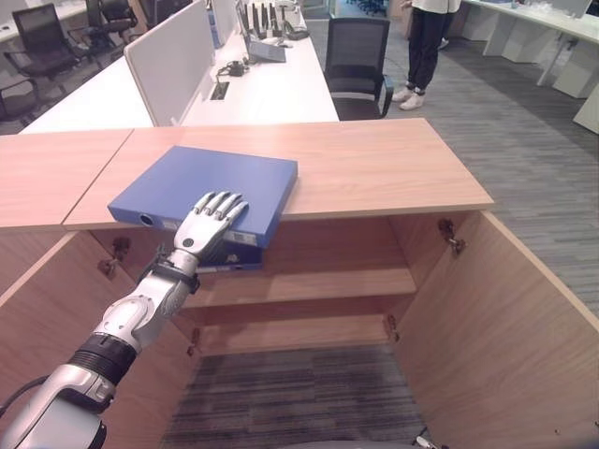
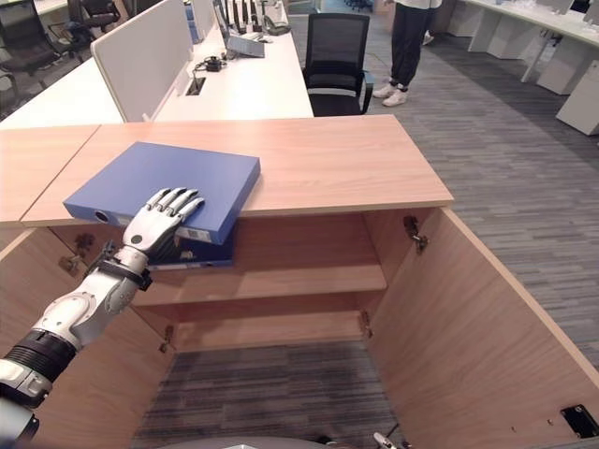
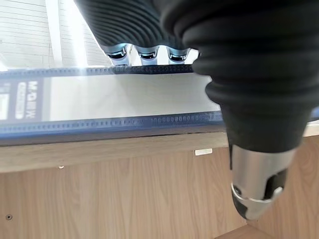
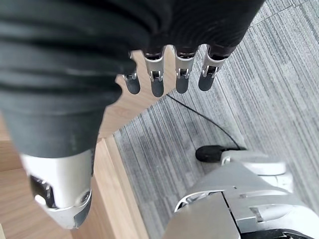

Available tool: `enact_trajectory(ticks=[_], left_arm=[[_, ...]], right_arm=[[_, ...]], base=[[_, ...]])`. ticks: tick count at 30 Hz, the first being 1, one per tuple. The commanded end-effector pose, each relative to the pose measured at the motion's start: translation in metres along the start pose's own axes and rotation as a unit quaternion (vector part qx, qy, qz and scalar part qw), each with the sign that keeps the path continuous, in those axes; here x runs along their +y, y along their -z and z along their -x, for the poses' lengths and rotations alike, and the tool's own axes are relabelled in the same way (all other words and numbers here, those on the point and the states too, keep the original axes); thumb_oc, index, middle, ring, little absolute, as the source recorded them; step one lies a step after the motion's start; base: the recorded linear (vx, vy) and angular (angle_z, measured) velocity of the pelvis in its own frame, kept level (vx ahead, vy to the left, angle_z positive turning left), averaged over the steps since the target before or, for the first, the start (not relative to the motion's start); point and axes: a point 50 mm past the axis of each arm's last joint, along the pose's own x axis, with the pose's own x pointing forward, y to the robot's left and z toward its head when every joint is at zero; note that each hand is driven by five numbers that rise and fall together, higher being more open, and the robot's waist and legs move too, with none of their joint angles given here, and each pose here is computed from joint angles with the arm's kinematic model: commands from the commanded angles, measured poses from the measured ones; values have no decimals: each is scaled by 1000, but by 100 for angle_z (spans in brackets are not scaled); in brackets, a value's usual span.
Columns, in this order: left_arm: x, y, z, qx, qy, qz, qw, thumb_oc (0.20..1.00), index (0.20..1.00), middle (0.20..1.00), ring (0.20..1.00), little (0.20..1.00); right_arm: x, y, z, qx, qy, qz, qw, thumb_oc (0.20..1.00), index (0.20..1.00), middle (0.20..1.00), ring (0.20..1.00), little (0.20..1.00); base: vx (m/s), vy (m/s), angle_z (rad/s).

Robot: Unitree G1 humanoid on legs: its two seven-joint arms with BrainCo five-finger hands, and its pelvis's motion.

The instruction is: Put the empty folder in the office cabinet

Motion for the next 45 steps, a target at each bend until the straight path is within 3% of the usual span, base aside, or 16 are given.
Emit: enact_trajectory(ticks=[1,10,12,13,30,38,42,43,45], left_arm=[[35,20,-30,14,-51,-54,997,1000,1000,1000,1000,1000],[29,25,-28,29,-38,-58,997,1000,1000,1000,1000,1000],[28,26,-28,32,-37,-58,997,335,335,335,335,335],[28,26,-28,33,-37,-57,997,200,200,200,200,200],[39,23,-32,48,-81,-21,995,200,200,200,200,200],[107,7,-24,-5,-231,16,973,200,200,200,200,200],[153,0,-15,-29,-339,75,937,200,200,200,200,200],[172,-4,-12,-47,-384,107,916,200,200,200,200,200],[180,-6,-9,-55,-403,129,905,200,200,200,200,200]], right_arm=[[5,-21,-5,-25,0,-25,999,1000,1000,1000,1000,1000],[4,-23,-4,-32,-1,-29,999,1000,1000,1000,1000,1000],[4,-23,-4,-31,1,-30,999,1000,1000,1000,1000,1000],[4,-22,-4,-29,1,-31,999,1000,1000,1000,1000,1000],[7,-22,-5,-30,-2,-51,998,1000,1000,1000,1000,1000],[18,-24,-6,-33,-17,-82,996,1000,1000,1000,1000,1000],[29,-31,-7,-47,-40,-82,995,1000,1000,1000,1000,1000],[37,-39,-7,-59,-58,-78,993,1000,1000,1000,1000,1000],[40,-43,-8,-65,-65,-76,993,1000,1000,1000,1000,1000]], base=[[0,0,0],[2,2,-4],[5,11,-5],[0,0,0],[0,0,0],[0,0,0],[-10,-12,11],[-33,-24,19],[-12,-8,3]])
